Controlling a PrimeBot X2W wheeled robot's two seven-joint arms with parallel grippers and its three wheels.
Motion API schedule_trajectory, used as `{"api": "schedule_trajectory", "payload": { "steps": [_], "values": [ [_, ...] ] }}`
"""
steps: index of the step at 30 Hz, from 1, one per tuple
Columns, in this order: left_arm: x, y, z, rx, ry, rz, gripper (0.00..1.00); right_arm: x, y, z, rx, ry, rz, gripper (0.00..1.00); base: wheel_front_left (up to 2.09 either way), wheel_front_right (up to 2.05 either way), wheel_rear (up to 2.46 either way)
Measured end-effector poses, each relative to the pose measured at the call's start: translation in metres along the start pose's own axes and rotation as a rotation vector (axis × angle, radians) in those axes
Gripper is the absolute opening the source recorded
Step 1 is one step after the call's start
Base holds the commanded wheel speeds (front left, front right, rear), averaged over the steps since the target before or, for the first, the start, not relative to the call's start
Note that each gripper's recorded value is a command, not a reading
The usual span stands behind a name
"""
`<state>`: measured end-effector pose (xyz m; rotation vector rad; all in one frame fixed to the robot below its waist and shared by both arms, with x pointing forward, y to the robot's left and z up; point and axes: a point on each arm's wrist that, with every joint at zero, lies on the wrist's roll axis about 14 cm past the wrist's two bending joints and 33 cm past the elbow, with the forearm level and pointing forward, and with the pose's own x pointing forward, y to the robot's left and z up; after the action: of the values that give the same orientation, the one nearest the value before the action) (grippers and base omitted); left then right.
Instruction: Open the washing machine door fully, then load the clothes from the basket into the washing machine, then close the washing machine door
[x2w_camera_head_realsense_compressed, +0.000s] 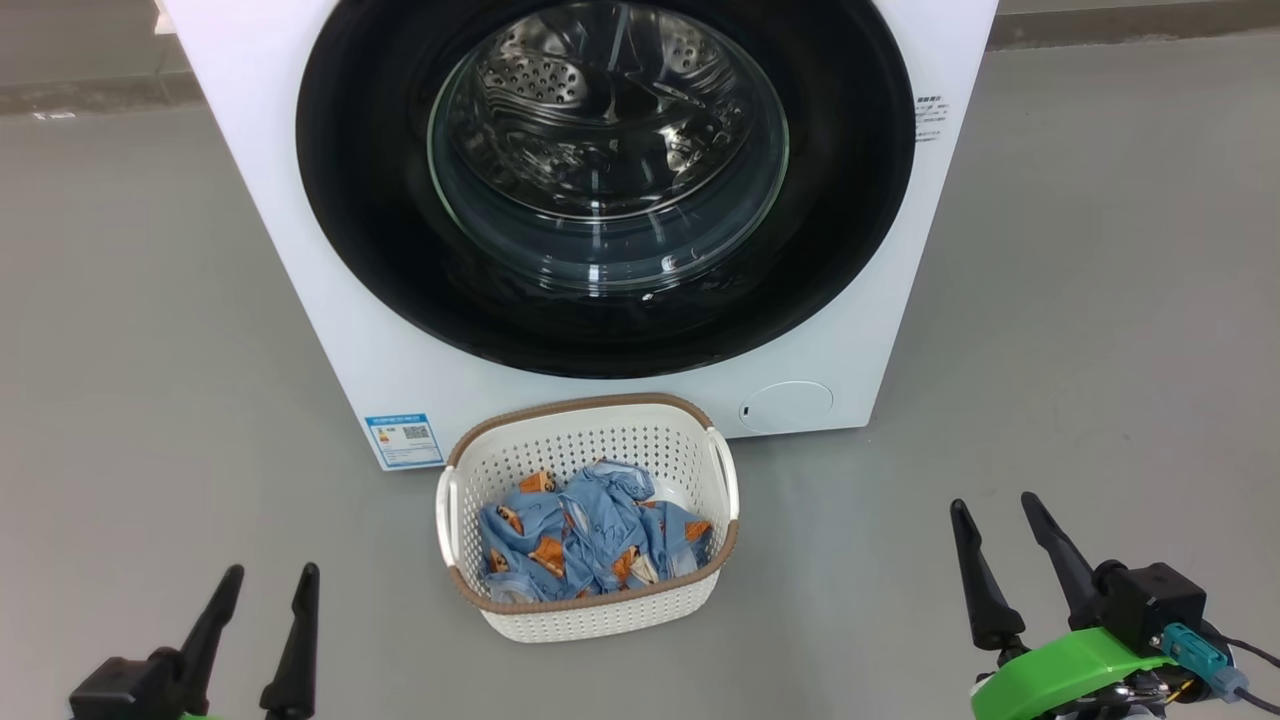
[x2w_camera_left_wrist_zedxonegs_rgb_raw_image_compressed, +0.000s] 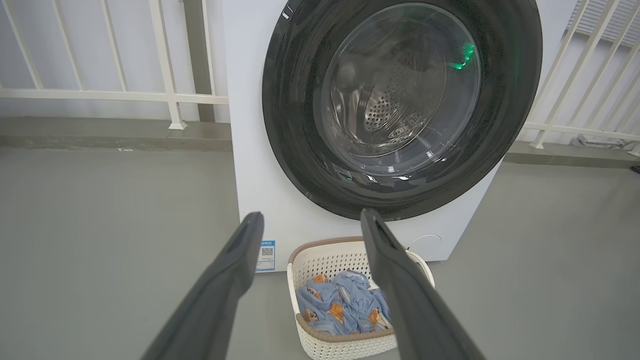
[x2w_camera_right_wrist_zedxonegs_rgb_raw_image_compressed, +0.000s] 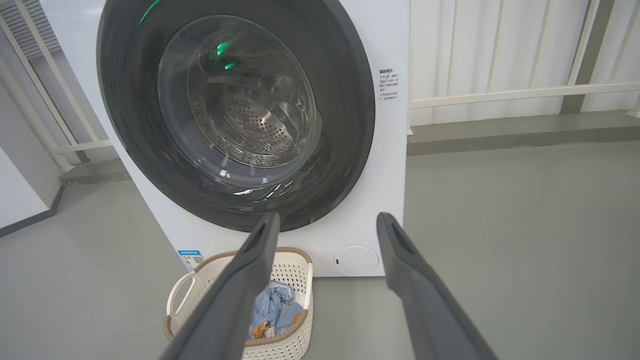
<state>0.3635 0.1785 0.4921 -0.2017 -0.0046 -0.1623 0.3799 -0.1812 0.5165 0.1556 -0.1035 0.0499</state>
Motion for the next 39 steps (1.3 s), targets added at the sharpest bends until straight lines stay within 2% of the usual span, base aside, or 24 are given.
{"api": "schedule_trajectory", "payload": {
  "steps": [17,39],
  "values": [
    [0.002,0.013,0.003,-0.009,-0.012,0.051,1.0,0.001,-0.009,0.001,0.002,-0.001,-0.028,1.0,0.0,0.0,0.0],
    [0.004,0.011,0.003,-0.038,-0.023,0.06,1.0,0.001,-0.01,0.0,0.004,0.001,-0.03,1.0,0.04,0.04,-0.09]
  ]
}}
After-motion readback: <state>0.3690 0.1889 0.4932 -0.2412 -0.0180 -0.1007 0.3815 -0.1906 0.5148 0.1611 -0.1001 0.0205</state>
